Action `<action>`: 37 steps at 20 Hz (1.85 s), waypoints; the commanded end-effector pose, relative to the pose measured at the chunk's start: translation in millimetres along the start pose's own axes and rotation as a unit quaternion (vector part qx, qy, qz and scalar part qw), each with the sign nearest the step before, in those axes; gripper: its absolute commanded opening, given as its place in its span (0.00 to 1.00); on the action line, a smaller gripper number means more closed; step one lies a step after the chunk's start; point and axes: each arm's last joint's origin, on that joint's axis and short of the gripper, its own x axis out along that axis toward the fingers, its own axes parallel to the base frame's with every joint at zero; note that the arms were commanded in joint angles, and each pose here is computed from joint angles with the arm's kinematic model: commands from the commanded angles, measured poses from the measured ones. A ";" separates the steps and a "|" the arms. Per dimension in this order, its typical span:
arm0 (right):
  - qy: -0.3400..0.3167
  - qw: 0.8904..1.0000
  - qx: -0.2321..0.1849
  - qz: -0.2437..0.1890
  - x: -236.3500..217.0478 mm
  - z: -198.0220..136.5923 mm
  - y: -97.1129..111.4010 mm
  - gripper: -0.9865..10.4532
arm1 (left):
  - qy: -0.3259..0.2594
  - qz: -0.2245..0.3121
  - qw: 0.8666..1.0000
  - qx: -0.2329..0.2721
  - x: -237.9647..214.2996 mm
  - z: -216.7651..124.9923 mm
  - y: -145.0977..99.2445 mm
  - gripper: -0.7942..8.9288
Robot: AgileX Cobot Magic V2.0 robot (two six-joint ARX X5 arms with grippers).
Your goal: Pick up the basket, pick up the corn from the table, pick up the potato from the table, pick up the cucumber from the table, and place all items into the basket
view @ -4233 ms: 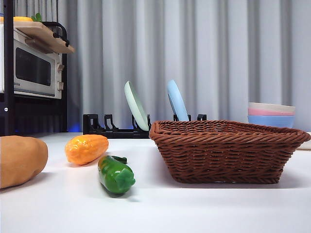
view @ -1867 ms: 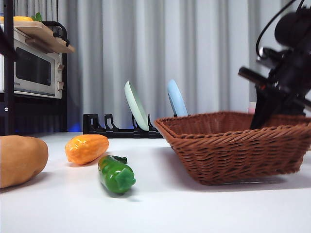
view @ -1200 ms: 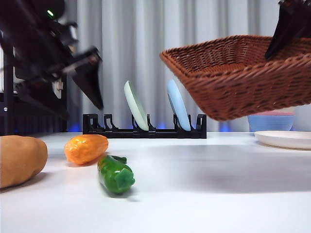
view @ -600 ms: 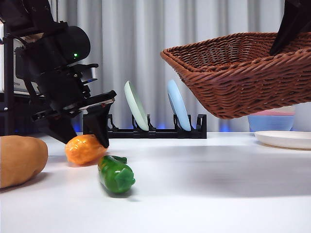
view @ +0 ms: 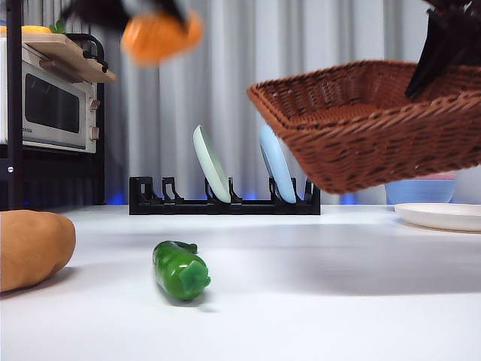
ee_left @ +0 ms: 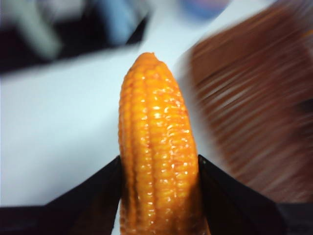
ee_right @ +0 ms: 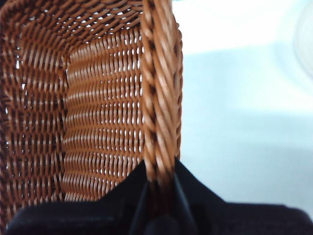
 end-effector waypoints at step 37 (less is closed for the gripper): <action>0.025 0.997 0.031 0.071 21.9 -3.0 25.9 0.07 | 0.149 0.129 0.974 0.111 -119.6 -36.5 -83.7 0.60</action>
